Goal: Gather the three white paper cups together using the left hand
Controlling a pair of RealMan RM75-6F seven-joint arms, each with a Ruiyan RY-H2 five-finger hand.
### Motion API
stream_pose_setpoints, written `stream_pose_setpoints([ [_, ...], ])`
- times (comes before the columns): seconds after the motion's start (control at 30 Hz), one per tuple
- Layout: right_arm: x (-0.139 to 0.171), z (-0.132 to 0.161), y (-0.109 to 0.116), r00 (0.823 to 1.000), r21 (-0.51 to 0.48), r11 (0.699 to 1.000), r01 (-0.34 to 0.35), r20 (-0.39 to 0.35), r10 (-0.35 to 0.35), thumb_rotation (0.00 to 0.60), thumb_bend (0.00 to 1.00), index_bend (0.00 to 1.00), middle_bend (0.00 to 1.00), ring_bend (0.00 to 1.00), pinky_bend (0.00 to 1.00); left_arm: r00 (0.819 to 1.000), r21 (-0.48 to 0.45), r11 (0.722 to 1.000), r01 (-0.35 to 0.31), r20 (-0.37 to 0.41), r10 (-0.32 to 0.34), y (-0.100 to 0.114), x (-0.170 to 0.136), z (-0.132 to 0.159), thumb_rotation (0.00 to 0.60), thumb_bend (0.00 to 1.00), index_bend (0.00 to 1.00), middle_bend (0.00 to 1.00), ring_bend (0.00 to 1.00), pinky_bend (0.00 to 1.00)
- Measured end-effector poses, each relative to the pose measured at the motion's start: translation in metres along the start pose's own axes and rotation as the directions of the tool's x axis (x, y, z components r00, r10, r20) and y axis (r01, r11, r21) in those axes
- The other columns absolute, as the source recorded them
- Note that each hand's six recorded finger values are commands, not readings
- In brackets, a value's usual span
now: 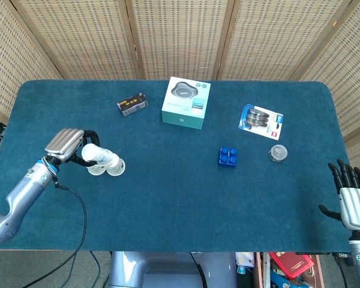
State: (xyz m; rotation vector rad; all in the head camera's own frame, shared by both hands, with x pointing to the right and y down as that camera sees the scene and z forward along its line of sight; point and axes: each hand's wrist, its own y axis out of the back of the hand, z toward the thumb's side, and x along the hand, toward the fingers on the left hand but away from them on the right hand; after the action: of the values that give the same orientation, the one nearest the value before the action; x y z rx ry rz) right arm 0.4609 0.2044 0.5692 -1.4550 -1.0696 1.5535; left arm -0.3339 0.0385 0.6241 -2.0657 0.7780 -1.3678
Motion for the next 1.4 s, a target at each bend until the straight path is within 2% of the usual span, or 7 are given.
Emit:
stream_pose_setpoints([
  [0.7, 0.0, 0.0, -0.001, 1.0, 0.005, 1.0, -0.003, 0.004, 0.003, 0.6, 0.0, 0.0, 0.0, 0.0, 0.0, 0.999, -0.001, 1.0, 0.024, -0.041, -0.024, -0.013, 0.011, -0.011, 0.6, 0.21, 0.5, 0.46, 0.5, 0.47],
  [0.87, 0.0, 0.0, -0.001, 1.0, 0.003, 1.0, -0.004, 0.004, 0.004, 0.6, 0.0, 0.0, 0.0, 0.0, 0.0, 0.998, -0.014, 0.999, 0.046, -0.032, -0.046, -0.018, 0.014, -0.007, 0.6, 0.21, 0.5, 0.41, 0.45, 0.45],
  [0.93, 0.0, 0.0, -0.001, 1.0, 0.002, 1.0, -0.004, 0.004, 0.004, 0.6, 0.0, 0.0, 0.0, 0.0, 0.0, 0.998, -0.009, 0.999, 0.054, -0.03, -0.054, -0.021, 0.015, -0.006, 0.6, 0.21, 0.47, 0.31, 0.37, 0.39],
  [1.0, 0.0, 0.0, 0.0, 1.0, 0.001, 1.0, -0.004, 0.004, 0.003, 0.6, 0.0, 0.0, 0.0, 0.0, 0.0, 0.998, 0.005, 0.998, 0.06, -0.03, -0.06, -0.022, 0.015, -0.006, 0.6, 0.21, 0.37, 0.18, 0.27, 0.3],
  [1.1, 0.001, 0.0, 0.0, 1.0, 0.001, 1.0, -0.003, 0.003, 0.003, 0.6, 0.0, 0.0, 0.0, 0.0, 0.0, 0.998, 0.011, 0.998, 0.063, -0.03, -0.063, -0.022, 0.014, -0.005, 0.6, 0.21, 0.24, 0.08, 0.2, 0.24],
  [1.3, 0.001, 0.0, 0.001, 1.0, -0.002, 1.0, 0.001, 0.0, -0.001, 0.6, 0.0, 0.0, 0.0, 0.0, 0.0, 0.999, 0.016, 0.999, 0.043, -0.03, -0.043, -0.017, 0.012, -0.005, 0.6, 0.21, 0.03, 0.0, 0.05, 0.17],
  [1.4, 0.002, 0.0, 0.002, 1.0, -0.003, 1.0, 0.002, 0.0, -0.002, 0.6, 0.0, 0.0, 0.0, 0.0, 0.0, 0.999, 0.004, 0.999, 0.037, -0.029, -0.037, -0.014, 0.009, -0.004, 0.6, 0.21, 0.0, 0.0, 0.0, 0.1],
])
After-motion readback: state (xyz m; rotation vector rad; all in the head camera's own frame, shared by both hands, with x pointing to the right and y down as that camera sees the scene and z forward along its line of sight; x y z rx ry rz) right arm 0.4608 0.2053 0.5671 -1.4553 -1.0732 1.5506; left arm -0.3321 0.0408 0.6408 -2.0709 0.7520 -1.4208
